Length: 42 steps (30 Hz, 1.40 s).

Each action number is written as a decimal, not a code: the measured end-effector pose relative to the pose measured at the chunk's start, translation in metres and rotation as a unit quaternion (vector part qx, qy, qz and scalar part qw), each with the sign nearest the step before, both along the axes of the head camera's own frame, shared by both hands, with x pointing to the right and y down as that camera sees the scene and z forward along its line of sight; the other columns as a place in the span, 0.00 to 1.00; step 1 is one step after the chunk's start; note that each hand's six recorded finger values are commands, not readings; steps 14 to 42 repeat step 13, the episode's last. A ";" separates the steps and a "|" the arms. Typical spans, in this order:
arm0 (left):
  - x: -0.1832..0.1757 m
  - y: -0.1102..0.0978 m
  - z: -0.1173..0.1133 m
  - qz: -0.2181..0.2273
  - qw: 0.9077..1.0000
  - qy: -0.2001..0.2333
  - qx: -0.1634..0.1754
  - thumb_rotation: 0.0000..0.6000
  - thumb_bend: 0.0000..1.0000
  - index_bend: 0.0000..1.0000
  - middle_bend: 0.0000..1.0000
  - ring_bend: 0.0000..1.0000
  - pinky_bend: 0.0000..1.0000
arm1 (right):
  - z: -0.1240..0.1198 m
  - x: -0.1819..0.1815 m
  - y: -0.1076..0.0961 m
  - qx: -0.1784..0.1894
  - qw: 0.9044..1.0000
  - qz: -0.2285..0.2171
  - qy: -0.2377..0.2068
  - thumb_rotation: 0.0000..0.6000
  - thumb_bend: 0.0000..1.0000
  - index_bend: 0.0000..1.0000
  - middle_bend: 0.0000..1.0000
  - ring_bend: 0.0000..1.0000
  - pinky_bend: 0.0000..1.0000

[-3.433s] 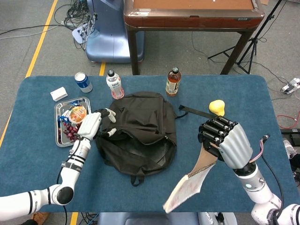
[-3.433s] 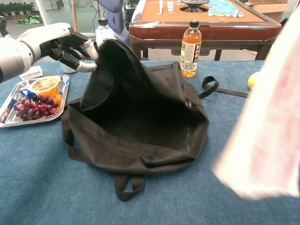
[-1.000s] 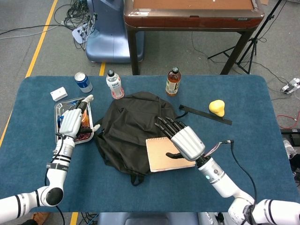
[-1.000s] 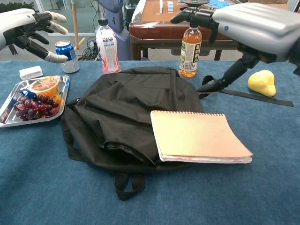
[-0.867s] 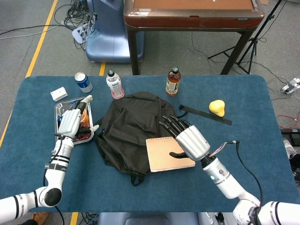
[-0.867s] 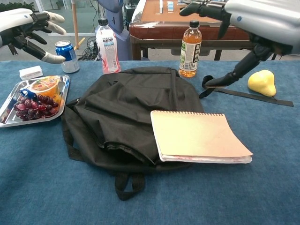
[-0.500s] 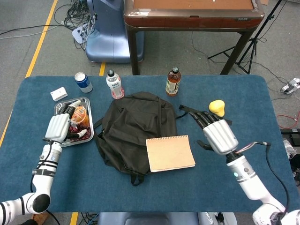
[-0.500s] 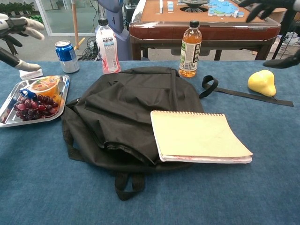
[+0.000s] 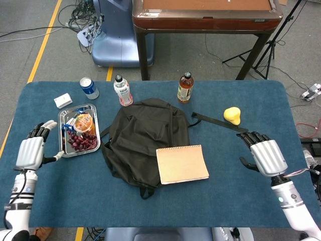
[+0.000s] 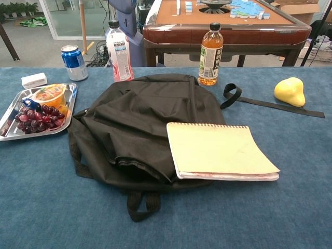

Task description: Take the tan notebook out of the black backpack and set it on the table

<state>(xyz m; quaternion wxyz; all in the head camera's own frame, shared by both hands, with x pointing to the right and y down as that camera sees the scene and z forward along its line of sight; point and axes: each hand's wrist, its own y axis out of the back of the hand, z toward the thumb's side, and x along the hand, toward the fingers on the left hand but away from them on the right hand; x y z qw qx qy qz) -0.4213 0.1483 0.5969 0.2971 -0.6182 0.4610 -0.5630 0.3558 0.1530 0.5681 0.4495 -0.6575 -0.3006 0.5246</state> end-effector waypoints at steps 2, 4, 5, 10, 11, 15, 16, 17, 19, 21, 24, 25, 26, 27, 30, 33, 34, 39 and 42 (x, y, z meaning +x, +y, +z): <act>-0.010 0.010 -0.007 -0.006 1.000 -0.004 0.005 1.00 0.17 0.17 0.13 0.06 0.11 | -0.002 0.009 0.004 0.005 1.000 0.011 -0.004 0.90 0.28 0.29 0.30 0.27 0.44; -0.016 0.019 -0.012 -0.006 1.000 -0.005 0.005 1.00 0.17 0.18 0.13 0.06 0.09 | -0.003 0.016 0.009 0.011 1.000 0.019 -0.006 0.92 0.28 0.30 0.30 0.27 0.44; -0.018 0.023 -0.015 -0.004 1.000 -0.006 0.007 1.00 0.17 0.18 0.13 0.07 0.09 | -0.003 0.020 0.013 0.012 1.000 0.024 -0.008 0.93 0.28 0.30 0.30 0.27 0.44; -0.023 0.046 -0.026 0.005 1.000 -0.023 0.008 1.00 0.17 0.18 0.13 0.07 0.09 | -0.001 0.031 0.029 -0.005 0.999 0.047 -0.017 0.97 0.28 0.30 0.30 0.27 0.44; -0.024 0.052 -0.028 0.005 1.000 -0.027 0.007 1.00 0.17 0.18 0.13 0.07 0.09 | -0.001 0.033 0.032 -0.009 0.999 0.051 -0.017 0.98 0.28 0.31 0.31 0.27 0.44; -0.025 0.058 -0.030 0.001 1.000 -0.029 0.006 1.00 0.17 0.18 0.13 0.07 0.09 | -0.001 0.035 0.037 -0.014 0.998 0.055 -0.017 0.98 0.28 0.32 0.31 0.28 0.44; -0.025 0.058 -0.030 0.001 1.000 -0.029 0.006 1.00 0.17 0.18 0.13 0.07 0.09 | -0.001 0.035 0.037 -0.014 0.998 0.055 -0.017 0.98 0.28 0.32 0.31 0.28 0.44; -0.025 0.058 -0.030 0.001 1.000 -0.029 0.006 1.00 0.17 0.18 0.13 0.07 0.09 | -0.001 0.035 0.037 -0.014 0.998 0.055 -0.017 0.98 0.28 0.32 0.31 0.28 0.44; -0.025 0.058 -0.030 0.001 1.000 -0.029 0.006 1.00 0.17 0.18 0.13 0.07 0.09 | -0.001 0.035 0.037 -0.014 0.998 0.055 -0.017 0.98 0.28 0.32 0.31 0.28 0.44; -0.025 0.058 -0.030 0.001 1.000 -0.029 0.006 1.00 0.17 0.18 0.13 0.07 0.09 | -0.001 0.035 0.037 -0.014 0.998 0.055 -0.017 0.98 0.28 0.32 0.31 0.28 0.44; -0.025 0.058 -0.030 0.001 1.000 -0.029 0.006 1.00 0.17 0.18 0.13 0.07 0.09 | -0.001 0.035 0.037 -0.014 0.998 0.055 -0.017 0.98 0.28 0.32 0.31 0.28 0.44; -0.025 0.058 -0.030 0.001 1.000 -0.029 0.006 1.00 0.17 0.18 0.13 0.07 0.09 | -0.001 0.035 0.037 -0.014 0.998 0.055 -0.017 0.98 0.28 0.32 0.31 0.28 0.44; -0.025 0.058 -0.030 0.001 1.000 -0.029 0.006 1.00 0.17 0.18 0.13 0.07 0.09 | -0.001 0.035 0.037 -0.014 0.998 0.055 -0.017 0.98 0.28 0.32 0.31 0.28 0.44; -0.025 0.058 -0.030 0.001 1.000 -0.029 0.006 1.00 0.17 0.18 0.13 0.07 0.09 | -0.001 0.035 0.037 -0.014 0.998 0.055 -0.017 0.98 0.28 0.32 0.31 0.28 0.44; -0.025 0.058 -0.030 0.001 1.000 -0.029 0.006 1.00 0.17 0.18 0.13 0.07 0.09 | -0.001 0.035 0.037 -0.014 0.998 0.055 -0.017 0.98 0.28 0.32 0.31 0.28 0.44; -0.025 0.058 -0.030 0.001 1.000 -0.029 0.006 1.00 0.17 0.18 0.13 0.07 0.09 | -0.001 0.035 0.037 -0.014 0.998 0.055 -0.017 0.98 0.28 0.32 0.31 0.28 0.44; -0.025 0.058 -0.030 0.001 1.000 -0.029 0.006 1.00 0.17 0.18 0.13 0.07 0.09 | -0.001 0.035 0.037 -0.014 0.998 0.055 -0.017 0.98 0.28 0.32 0.31 0.28 0.44; -0.025 0.058 -0.030 0.001 1.000 -0.029 0.006 1.00 0.17 0.18 0.13 0.07 0.09 | -0.001 0.035 0.037 -0.014 0.998 0.055 -0.017 0.98 0.28 0.32 0.31 0.28 0.44; -0.025 0.058 -0.030 0.001 1.000 -0.029 0.006 1.00 0.17 0.18 0.13 0.07 0.09 | -0.001 0.035 0.037 -0.014 0.998 0.055 -0.017 0.98 0.28 0.32 0.31 0.28 0.44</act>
